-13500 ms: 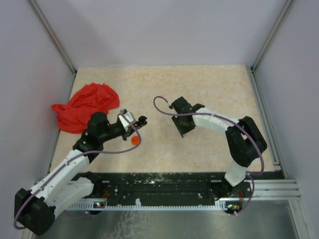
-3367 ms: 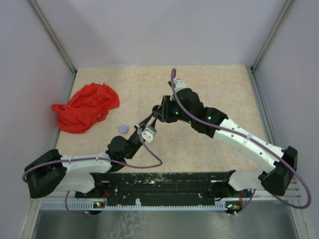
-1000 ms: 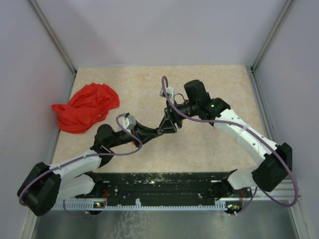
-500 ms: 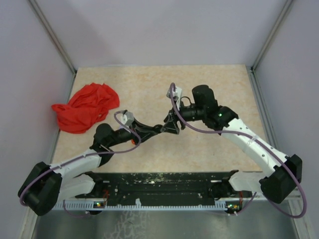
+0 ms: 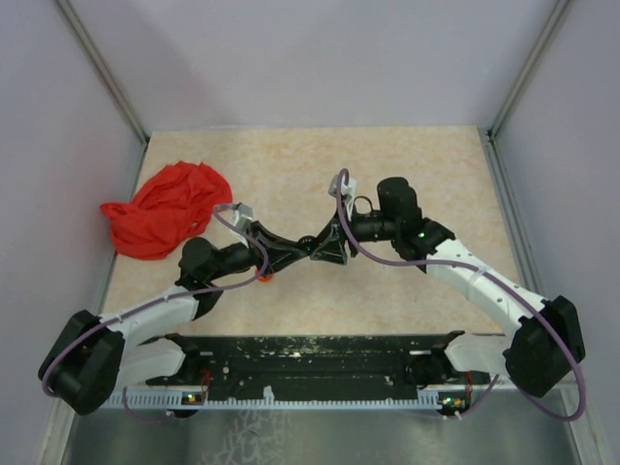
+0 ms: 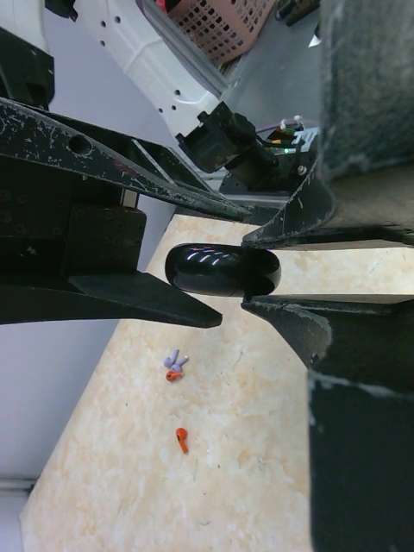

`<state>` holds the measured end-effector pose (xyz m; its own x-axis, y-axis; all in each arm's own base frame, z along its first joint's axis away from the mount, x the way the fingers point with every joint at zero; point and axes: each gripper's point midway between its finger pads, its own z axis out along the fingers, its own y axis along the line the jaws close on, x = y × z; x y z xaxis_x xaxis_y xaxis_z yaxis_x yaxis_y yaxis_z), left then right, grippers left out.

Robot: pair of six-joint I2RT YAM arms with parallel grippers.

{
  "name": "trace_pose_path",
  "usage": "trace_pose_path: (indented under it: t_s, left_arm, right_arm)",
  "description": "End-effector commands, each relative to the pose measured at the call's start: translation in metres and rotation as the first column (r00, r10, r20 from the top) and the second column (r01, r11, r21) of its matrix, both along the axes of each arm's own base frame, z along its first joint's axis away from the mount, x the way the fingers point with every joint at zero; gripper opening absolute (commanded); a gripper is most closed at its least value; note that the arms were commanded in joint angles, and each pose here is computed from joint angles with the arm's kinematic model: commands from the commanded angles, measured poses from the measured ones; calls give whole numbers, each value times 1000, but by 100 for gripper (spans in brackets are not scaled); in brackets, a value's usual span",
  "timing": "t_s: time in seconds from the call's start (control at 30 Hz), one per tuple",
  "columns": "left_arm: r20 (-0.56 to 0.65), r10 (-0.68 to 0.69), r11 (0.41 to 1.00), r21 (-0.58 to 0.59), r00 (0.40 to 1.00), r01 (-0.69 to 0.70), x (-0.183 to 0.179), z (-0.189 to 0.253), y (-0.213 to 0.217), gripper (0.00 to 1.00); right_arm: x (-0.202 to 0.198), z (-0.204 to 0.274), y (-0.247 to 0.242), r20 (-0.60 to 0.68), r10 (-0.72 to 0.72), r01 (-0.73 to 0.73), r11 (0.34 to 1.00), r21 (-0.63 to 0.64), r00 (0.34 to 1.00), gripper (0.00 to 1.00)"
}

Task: Insert the wireless bluetooth earbuds into the charging case
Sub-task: Close the charging case.

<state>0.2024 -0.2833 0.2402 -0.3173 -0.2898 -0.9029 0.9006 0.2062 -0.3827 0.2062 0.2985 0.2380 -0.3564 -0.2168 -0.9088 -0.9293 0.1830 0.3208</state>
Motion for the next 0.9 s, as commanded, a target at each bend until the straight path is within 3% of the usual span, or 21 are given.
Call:
trace_pose_path:
  t_s: [0.0, 0.3, 0.53, 0.63, 0.7, 0.8, 0.87]
  left_arm:
    - [30, -55, 997, -54, 998, 56, -5, 25, -4, 0]
    - [17, -92, 995, -41, 996, 92, -7, 27, -7, 0]
    - [21, -81, 997, -7, 996, 81, -6, 24, -6, 4]
    - [18, -35, 999, 33, 999, 34, 1, 17, -3, 13]
    - [3, 27, 997, 72, 1000, -27, 11, 11, 1, 20]
    - [2, 141, 978, 155, 990, -140, 28, -1, 12, 48]
    - [1, 227, 947, 233, 974, -221, 38, -13, 23, 53]
  right_arm:
    - [-13, 42, 6, 110, 87, -102, 984, 143, 990, 53]
    - [-20, 45, 6, 122, 133, -153, 974, 166, 983, 41]
    - [-22, 42, 7, 114, 150, -168, 972, 165, 982, 14]
    - [-22, 41, 6, 105, 144, -160, 974, 160, 984, 4]
    - [-20, 39, 5, 92, 128, -141, 978, 151, 987, 3]
    - [-15, 31, 3, 55, 86, -92, 988, 123, 995, 2]
    - [-13, 22, 1, 16, 56, -57, 994, 96, 998, 3]
